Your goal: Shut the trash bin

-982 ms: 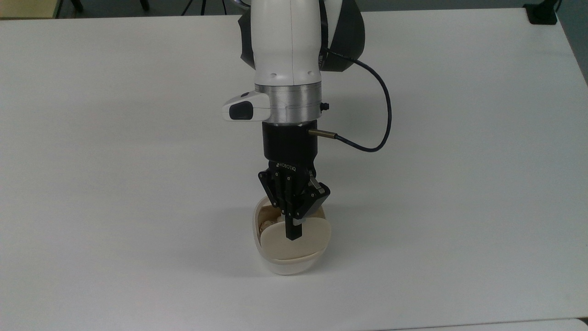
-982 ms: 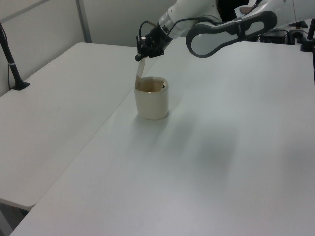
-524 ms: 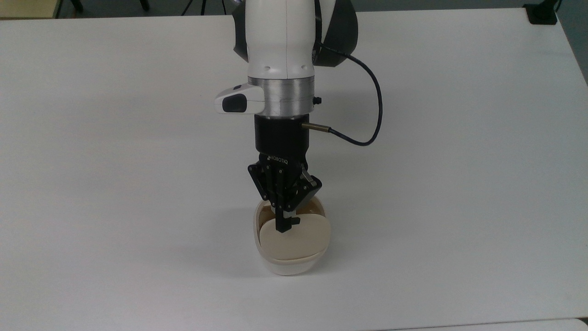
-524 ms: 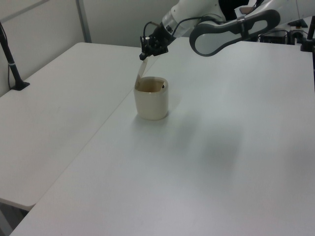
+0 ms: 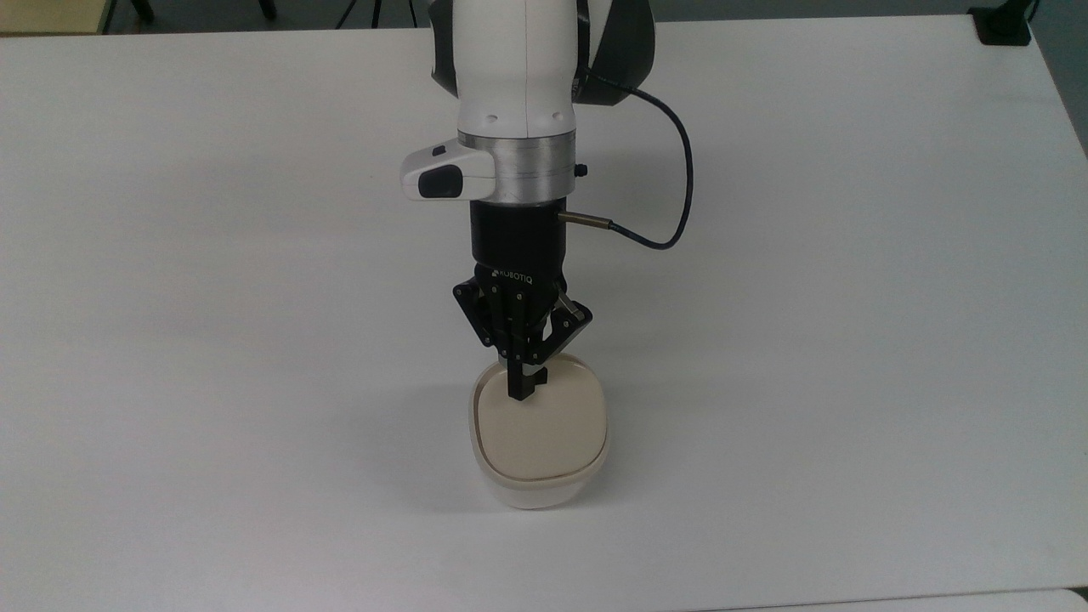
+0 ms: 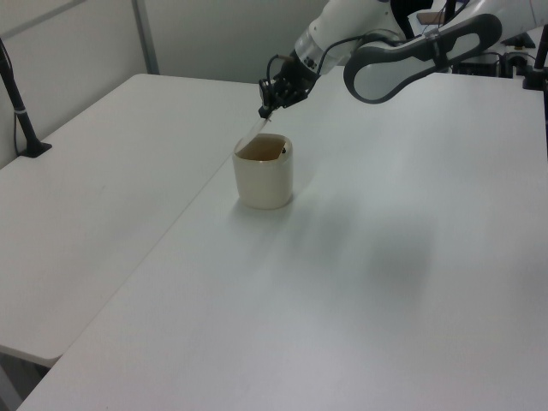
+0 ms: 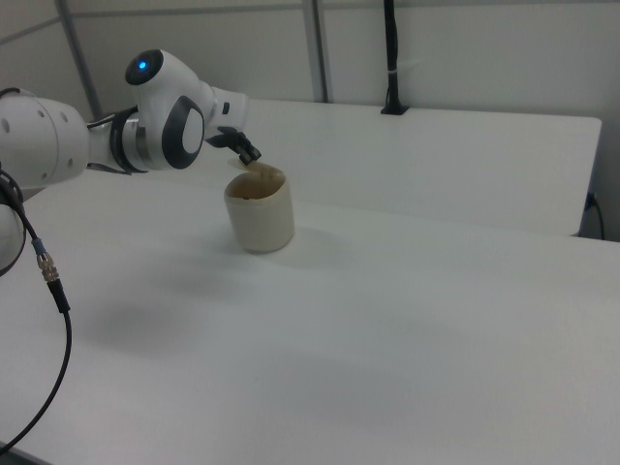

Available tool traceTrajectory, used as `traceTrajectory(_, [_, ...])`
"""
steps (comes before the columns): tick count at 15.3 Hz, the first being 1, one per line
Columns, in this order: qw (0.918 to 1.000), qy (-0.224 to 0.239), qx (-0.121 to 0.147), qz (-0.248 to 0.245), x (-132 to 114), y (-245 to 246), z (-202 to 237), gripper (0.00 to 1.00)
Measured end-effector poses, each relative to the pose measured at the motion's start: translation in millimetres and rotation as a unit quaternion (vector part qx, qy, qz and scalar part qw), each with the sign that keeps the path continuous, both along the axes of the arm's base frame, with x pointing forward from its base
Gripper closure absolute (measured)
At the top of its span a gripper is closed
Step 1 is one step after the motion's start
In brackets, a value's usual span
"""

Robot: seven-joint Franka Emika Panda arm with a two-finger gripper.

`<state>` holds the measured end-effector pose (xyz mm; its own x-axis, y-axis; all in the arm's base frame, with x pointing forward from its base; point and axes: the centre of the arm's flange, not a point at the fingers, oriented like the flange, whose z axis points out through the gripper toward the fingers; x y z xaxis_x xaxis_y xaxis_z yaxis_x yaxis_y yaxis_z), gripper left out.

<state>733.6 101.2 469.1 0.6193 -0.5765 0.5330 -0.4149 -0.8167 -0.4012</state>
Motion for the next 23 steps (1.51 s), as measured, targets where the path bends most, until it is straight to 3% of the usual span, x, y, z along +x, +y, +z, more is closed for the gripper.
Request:
traceTrajectory(10, [0.9961, 0.053, -0.043, 0.056, -14.4, 9.8, -47.8, 0.99])
traceTrajectory(20, [0.9943, 0.057, -0.057, 0.07, -20.0, 12.0, -49.4, 0.99])
traceTrajectory(23, [0.9928, 0.082, -0.06, 0.063, -26.3, 6.6, -33.9, 0.99])
